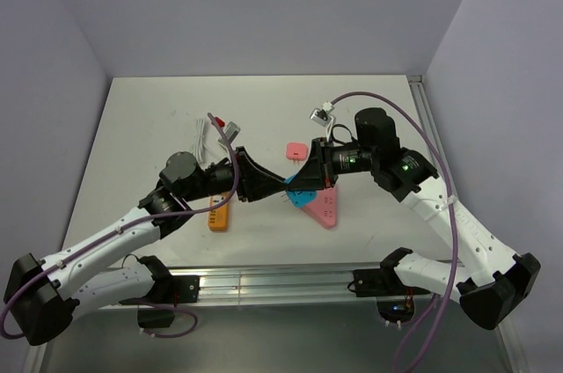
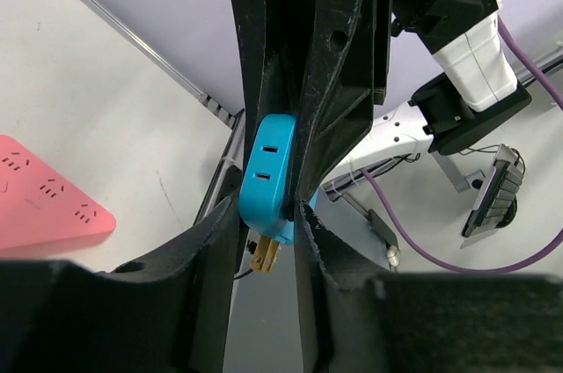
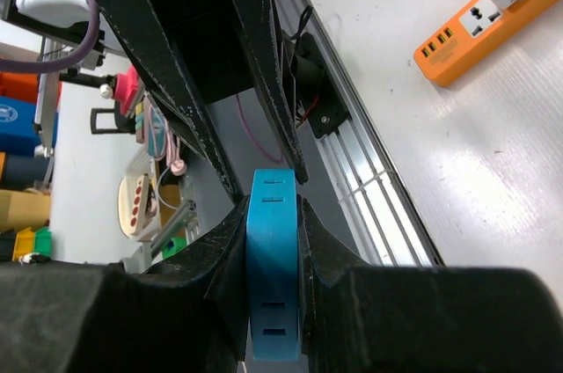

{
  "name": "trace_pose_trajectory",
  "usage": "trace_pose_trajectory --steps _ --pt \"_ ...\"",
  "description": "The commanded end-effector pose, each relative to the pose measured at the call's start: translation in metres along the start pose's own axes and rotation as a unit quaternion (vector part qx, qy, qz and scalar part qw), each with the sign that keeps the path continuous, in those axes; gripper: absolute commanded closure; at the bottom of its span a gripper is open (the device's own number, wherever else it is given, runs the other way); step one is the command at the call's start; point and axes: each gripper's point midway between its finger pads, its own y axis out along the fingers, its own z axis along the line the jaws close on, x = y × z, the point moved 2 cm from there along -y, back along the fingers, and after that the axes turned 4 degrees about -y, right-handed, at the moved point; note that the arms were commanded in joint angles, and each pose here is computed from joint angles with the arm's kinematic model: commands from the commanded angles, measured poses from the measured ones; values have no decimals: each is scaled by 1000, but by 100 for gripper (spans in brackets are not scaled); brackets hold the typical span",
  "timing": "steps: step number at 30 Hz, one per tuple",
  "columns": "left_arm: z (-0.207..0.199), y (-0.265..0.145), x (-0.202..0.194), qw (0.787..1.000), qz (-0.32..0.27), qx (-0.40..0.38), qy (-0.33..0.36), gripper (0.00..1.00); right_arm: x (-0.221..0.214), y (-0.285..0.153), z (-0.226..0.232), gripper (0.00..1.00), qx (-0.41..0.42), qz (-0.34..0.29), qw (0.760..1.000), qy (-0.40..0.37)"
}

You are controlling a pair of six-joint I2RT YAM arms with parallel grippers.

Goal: Insert the plug

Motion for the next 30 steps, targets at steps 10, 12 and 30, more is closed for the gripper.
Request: trace_pose_trajectory --steps 10,12,30 --pt "-17 6 10 998 -2 -57 16 100 2 -2 10 100 21 -10 1000 -20" --pt "-17 6 9 998 2 -65 10 100 1 -1 9 100 24 -7 999 -21" --pt "-17 -17 4 997 -18 -75 13 39 14 -5 13 100 7 -45 999 -21"
